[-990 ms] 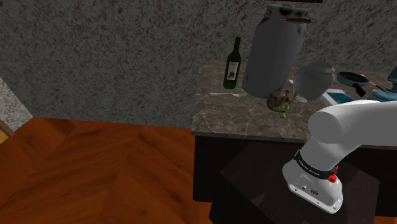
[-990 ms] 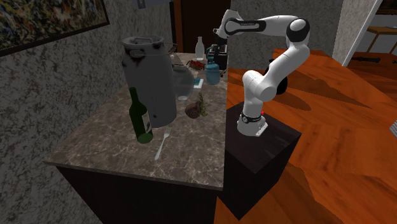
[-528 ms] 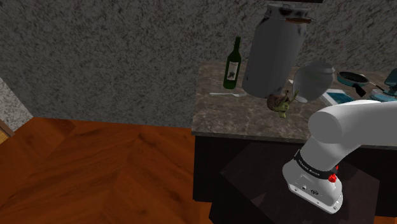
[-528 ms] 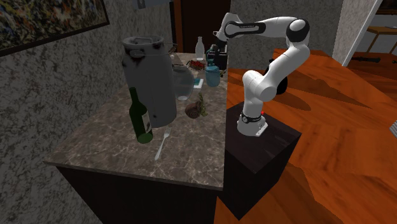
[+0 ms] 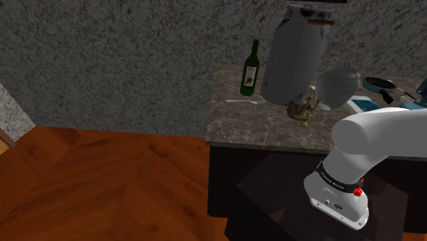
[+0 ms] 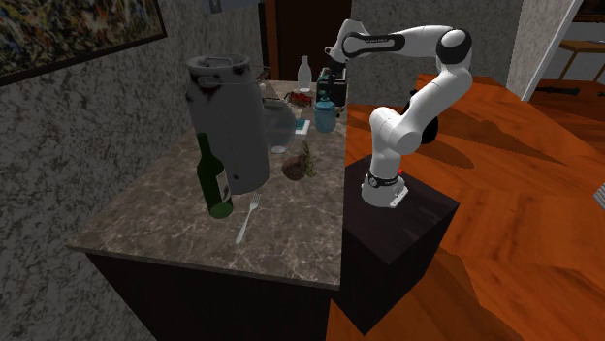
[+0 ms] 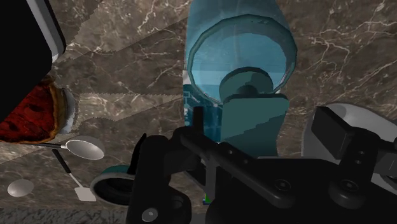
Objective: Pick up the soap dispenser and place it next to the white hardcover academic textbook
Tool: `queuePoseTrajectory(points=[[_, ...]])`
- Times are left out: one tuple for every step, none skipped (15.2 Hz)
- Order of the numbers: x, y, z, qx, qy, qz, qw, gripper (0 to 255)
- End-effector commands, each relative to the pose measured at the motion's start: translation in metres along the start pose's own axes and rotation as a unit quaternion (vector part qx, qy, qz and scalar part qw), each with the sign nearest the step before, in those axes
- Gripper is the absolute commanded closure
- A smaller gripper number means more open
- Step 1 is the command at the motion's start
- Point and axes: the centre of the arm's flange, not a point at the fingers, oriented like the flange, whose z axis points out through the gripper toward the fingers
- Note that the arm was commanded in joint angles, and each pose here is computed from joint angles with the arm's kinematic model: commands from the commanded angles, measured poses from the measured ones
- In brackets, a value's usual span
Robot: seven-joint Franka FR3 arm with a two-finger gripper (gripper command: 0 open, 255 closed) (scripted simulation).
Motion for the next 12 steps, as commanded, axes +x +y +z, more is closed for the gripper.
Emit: queuePoseTrajectory(points=[[0.000,0.000,0.000,0.000,0.000,0.000,1.0000,0],[0.000,0.000,-0.013,0.000,0.000,0.000,1.0000,0],[0.000,0.000,-0.026,0.000,0.000,0.000,1.0000,0],[0.000,0.000,-0.039,0.000,0.000,0.000,1.0000,0],[0.000,0.000,-0.050,0.000,0.000,0.000,1.0000,0],[0.000,0.000,-0.050,0.000,0.000,0.000,1.0000,0],[0.000,0.000,-0.050,0.000,0.000,0.000,1.0000,0],[0.000,0.000,-0.050,0.000,0.000,0.000,1.0000,0],[0.000,0.000,-0.050,0.000,0.000,0.000,1.0000,0],[0.000,0.000,-0.050,0.000,0.000,0.000,1.0000,0],[0.000,0.000,-0.050,0.000,0.000,0.000,1.0000,0],[0.000,0.000,-0.050,0.000,0.000,0.000,1.0000,0]])
